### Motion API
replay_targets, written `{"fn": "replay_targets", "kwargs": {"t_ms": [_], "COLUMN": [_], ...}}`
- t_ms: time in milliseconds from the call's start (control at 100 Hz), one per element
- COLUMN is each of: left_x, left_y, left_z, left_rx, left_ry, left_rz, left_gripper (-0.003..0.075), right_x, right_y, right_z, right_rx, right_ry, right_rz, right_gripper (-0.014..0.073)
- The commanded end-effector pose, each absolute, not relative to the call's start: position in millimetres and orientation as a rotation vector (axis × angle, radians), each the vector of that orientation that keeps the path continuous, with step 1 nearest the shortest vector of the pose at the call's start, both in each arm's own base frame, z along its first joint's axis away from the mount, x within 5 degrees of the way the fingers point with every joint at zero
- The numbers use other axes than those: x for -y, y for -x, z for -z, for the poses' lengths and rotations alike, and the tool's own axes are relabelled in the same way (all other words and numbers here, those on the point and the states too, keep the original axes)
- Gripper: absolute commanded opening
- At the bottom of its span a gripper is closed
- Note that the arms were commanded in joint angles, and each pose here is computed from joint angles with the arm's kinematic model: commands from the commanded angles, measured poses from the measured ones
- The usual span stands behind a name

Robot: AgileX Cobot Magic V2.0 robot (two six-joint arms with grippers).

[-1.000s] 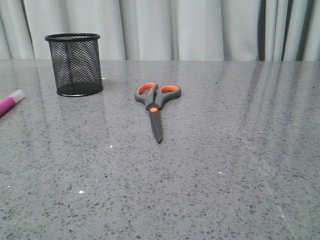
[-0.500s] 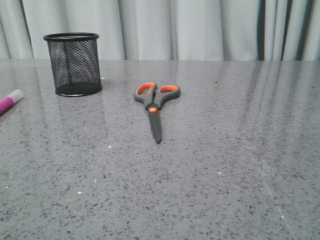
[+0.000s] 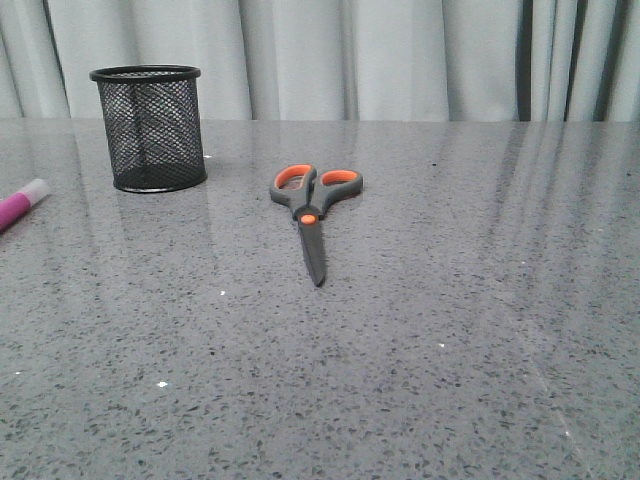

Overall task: Put pen and scissors into bin
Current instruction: 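Move the left gripper toward the pink highlighter beside the mesh cup, then lower the open left gripper over the pink highlighter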

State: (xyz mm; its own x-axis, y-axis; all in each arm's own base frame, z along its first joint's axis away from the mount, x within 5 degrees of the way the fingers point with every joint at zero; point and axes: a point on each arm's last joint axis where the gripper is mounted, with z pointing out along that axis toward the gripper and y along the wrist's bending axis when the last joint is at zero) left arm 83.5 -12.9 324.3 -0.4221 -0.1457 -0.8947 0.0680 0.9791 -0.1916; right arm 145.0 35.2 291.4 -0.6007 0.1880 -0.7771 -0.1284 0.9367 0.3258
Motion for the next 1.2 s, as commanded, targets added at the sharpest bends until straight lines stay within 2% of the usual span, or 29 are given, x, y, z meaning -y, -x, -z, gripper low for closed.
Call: {"fn": "replay_targets", "kwargs": {"t_ms": [0,260,340,440,560,640,800,930,1190], "left_x": [13.8,14.5,14.6,14.9,17.3,20.7,27.9,29.5,32.4], "left_y": [-92.5,-102.4,-105.3,-110.5,-118.2,-122.9,-137.0,-153.4,-197.9], "left_z": [-341.7,-338.1,-337.3,-334.7,-330.8,-328.8,-324.5,-325.8,-325.8], "left_rx": [-1.949,-1.992,-2.004,-2.028,-2.062,-2.079,-2.120,-2.175,-2.286], "left_ry": [0.043,0.050,0.051,0.055,0.066,0.054,0.004,-0.032,-0.149], "left_rz": [0.241,0.247,0.247,0.249,0.284,0.326,0.400,0.393,0.356], "left_gripper": [-0.0021,-0.0020,0.0007,0.0118,0.0311,0.0395,0.0389,0.0365,0.0367], "right_x": [-35.9,-37.3,-37.8,-37.9,-38.0,-37.9,-38.0,-38.0,-38.0], "right_y": [-158.6,-167.1,-166.6,-167.0,-167.4,-167.6,-167.5,-167.5,-167.4], "right_z": [-306.5,-311.0,-312.8,-315.6,-318.7,-319.5,-319.3,-319.3,-319.2], "right_rx": [-2.154,-2.170,-2.178,-2.170,-2.161,-2.157,-2.159,-2.159,-2.160], "right_ry": [-0.039,-0.024,-0.013,-0.011,-0.010,-0.010,-0.009,-0.009,-0.009], "right_rz": [-0.433,-0.430,-0.432,-0.433,-0.433,-0.433,-0.433,-0.433,-0.434], "right_gripper": [-0.0068,-0.0066,-0.0039,0.0084,0.0333,0.0400,0.0400,0.0400,0.0400]}}
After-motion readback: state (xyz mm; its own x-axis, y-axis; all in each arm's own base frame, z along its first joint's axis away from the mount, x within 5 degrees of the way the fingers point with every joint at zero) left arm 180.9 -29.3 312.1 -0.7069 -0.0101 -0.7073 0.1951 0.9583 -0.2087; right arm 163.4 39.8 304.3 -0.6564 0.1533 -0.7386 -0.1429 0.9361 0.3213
